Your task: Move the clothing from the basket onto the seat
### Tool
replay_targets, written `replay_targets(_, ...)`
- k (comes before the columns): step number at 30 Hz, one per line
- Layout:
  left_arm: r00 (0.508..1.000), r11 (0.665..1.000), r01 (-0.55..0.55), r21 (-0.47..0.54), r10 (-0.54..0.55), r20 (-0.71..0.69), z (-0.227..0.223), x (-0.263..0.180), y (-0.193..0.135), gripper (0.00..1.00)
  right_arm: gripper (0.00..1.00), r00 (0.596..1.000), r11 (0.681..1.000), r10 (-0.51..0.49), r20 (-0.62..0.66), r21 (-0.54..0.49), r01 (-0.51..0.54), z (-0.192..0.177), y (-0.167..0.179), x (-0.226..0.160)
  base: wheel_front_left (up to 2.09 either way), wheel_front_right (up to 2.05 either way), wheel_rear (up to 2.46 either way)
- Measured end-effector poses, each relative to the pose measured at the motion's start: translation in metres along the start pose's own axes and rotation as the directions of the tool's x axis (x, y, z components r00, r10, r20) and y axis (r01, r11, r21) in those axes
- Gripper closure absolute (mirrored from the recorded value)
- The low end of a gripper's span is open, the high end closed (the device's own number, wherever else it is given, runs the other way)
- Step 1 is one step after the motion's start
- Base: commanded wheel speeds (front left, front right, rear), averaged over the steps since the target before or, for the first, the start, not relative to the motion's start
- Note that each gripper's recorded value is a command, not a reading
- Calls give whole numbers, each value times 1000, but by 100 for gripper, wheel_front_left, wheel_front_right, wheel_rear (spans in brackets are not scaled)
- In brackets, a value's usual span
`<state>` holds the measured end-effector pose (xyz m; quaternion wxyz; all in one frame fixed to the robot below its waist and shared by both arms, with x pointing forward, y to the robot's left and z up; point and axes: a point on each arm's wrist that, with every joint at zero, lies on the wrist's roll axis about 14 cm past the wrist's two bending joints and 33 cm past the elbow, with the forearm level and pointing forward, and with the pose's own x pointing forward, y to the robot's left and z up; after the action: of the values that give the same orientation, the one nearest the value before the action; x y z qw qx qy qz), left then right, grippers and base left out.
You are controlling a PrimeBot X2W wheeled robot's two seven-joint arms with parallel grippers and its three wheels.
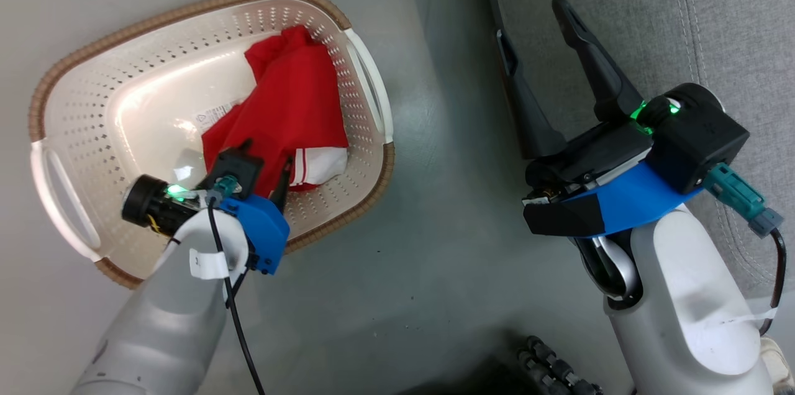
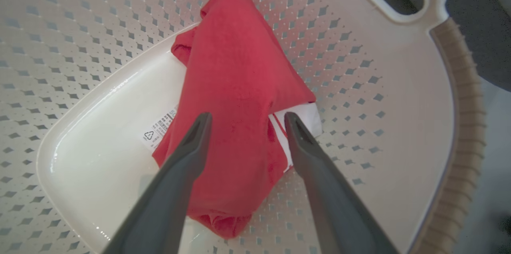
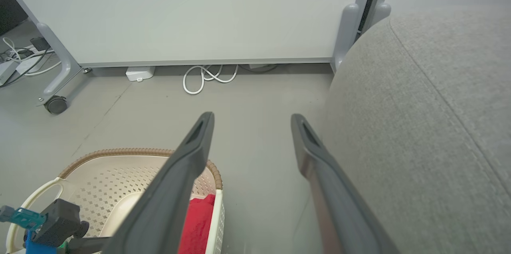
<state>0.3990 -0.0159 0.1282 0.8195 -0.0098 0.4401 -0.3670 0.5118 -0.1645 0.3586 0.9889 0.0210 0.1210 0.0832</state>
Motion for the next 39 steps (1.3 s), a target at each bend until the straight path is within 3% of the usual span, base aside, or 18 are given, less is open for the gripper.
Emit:
replay_targets(19, 983, 992, -119, -31, 113, -144, -21, 22, 28, 0, 0, 999, 999, -27, -35, 23, 27, -23, -10, -3, 0, 0, 0)
replay_targets(20, 983, 992, -120, -31, 114, -145, -21, 22, 28, 9, 0, 999, 999, -27, -36, 24, 28, -23, -10, -2, 0, 0, 0)
replay_targets(21, 982, 992, -122, -31, 116, -148, -22, 22, 28, 68, 0, 999, 999, -27, -35, 24, 27, -23, -9, -2, 0, 0, 0)
replay_targets(22, 982, 992, -122, -31, 116, -150, -22, 23, 28, 100, 0, 999, 999, -26, -36, 25, 27, -23, -9, -2, 0, 0, 0)
replay_targets(39, 988, 994, -104, -44, 98, -121, -10, 25, 22, 100, 0, 999, 999, -15, -36, 33, 17, -23, -5, -2, 0, 0, 0)
